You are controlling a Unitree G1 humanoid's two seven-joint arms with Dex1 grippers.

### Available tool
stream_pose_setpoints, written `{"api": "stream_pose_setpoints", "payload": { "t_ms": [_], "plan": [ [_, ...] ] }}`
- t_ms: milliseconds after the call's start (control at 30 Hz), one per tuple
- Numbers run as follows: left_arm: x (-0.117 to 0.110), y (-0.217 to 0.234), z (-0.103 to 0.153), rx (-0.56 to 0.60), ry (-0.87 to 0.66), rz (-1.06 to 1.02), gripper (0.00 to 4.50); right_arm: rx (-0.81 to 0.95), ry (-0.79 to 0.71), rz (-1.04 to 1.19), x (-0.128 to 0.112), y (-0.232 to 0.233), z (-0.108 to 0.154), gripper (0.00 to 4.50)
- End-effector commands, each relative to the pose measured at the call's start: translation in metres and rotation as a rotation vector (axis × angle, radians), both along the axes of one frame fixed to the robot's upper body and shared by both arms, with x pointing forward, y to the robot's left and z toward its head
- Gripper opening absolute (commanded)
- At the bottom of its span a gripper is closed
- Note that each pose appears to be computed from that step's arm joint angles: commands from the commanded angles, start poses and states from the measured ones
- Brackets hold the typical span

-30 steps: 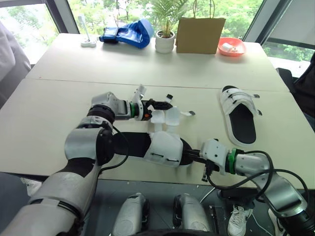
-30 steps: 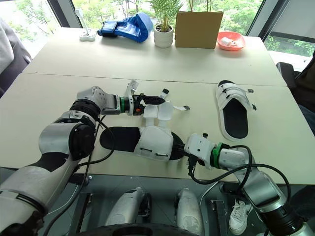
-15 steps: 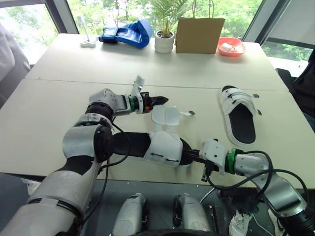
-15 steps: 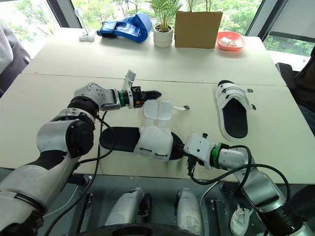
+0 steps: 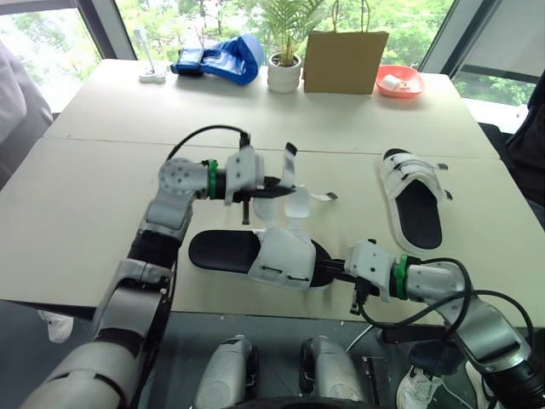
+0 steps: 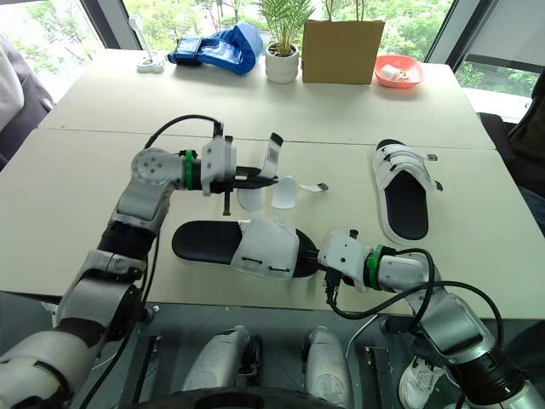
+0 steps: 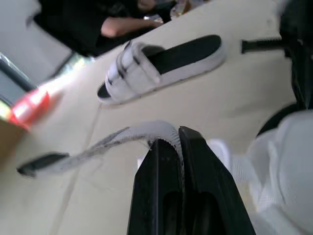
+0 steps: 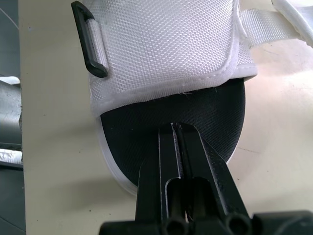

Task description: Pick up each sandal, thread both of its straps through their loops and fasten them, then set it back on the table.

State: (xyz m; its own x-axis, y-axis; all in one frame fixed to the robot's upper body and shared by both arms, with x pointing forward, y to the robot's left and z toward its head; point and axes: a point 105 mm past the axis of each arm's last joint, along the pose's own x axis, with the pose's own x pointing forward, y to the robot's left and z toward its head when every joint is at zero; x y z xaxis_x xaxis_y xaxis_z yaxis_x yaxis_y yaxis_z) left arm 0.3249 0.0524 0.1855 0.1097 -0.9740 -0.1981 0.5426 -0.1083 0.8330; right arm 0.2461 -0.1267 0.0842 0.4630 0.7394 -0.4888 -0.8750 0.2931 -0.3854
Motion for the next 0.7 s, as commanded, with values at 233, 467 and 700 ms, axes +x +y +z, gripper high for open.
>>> {"api": "stream_pose_setpoints", "payload": {
  "t_ms": [233,467,700],
  "plan": [
    [-0.040,0.011,-0.005,0.085,-0.738,-0.325,0.07,-0.051,0.073,0.002,0.001,-0.004,-0.020,0.00],
    [-0.005,0.009,0.007,-0.037,-0.588,-0.136,0.07,-0.058,0.070,0.010,0.001,-0.005,-0.018,0.00],
    [-0.004,0.012,0.005,-0.035,-0.489,-0.140,2.92,-0.055,0.071,0.017,0.000,-0.003,-0.018,0.00]
  ]
}}
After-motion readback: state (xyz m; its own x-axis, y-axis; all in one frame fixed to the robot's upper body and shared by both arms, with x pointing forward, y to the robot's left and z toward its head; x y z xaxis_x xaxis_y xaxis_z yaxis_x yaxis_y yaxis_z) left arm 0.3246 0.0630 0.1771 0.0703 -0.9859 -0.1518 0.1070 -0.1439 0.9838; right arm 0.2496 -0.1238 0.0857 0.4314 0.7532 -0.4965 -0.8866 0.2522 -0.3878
